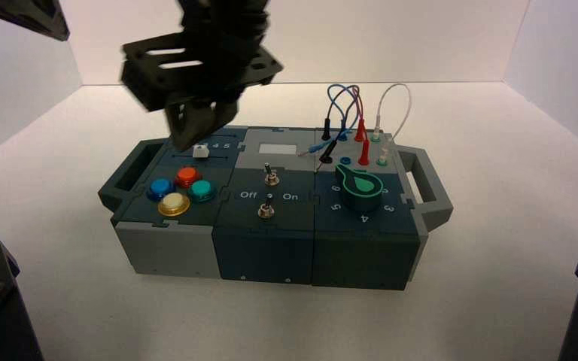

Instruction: Push the blue button with the right gripper.

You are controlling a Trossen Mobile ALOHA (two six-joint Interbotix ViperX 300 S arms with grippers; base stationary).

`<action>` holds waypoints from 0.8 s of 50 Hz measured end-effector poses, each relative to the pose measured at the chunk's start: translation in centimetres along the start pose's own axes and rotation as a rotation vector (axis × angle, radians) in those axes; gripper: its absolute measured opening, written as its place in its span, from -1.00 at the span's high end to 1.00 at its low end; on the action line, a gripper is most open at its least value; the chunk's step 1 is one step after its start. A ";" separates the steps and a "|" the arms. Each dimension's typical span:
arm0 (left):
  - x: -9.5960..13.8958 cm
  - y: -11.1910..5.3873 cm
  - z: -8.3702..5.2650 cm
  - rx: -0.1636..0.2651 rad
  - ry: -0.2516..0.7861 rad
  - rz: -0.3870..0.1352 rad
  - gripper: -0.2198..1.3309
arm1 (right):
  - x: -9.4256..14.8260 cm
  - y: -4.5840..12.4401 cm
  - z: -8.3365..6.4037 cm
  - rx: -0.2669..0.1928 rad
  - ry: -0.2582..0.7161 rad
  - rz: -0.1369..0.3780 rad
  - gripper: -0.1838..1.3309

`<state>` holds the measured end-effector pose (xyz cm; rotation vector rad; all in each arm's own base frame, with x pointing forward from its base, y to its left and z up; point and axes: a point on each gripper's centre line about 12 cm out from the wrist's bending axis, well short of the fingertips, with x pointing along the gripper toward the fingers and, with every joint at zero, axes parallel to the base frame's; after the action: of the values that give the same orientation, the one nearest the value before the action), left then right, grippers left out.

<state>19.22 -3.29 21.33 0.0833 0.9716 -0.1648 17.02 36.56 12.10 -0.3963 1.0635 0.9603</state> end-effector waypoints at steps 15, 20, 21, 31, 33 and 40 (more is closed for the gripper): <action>0.5 0.1 -0.1 0.001 0.028 0.006 0.93 | 1.7 0.4 0.5 0.011 0.042 0.008 0.96; 0.9 0.2 -0.2 0.002 0.048 0.007 0.93 | 2.0 0.6 0.9 0.013 0.043 0.011 0.96; 1.0 0.2 -0.2 0.001 0.051 0.007 0.93 | 2.0 0.5 0.9 0.014 0.044 0.010 0.96; 1.1 0.1 -0.2 0.000 0.054 0.006 0.93 | 2.8 0.6 1.1 0.016 0.056 0.012 0.96; 1.1 0.1 -0.2 0.000 0.051 0.006 0.93 | 3.0 0.5 1.0 0.019 0.062 0.010 0.96; 1.1 0.1 -0.2 0.000 0.049 0.006 0.93 | 3.8 0.5 0.8 0.023 0.081 0.009 0.96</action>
<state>19.65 -3.22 20.29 0.0908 1.0203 -0.1580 17.62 39.13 9.25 -0.4138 1.1497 0.9459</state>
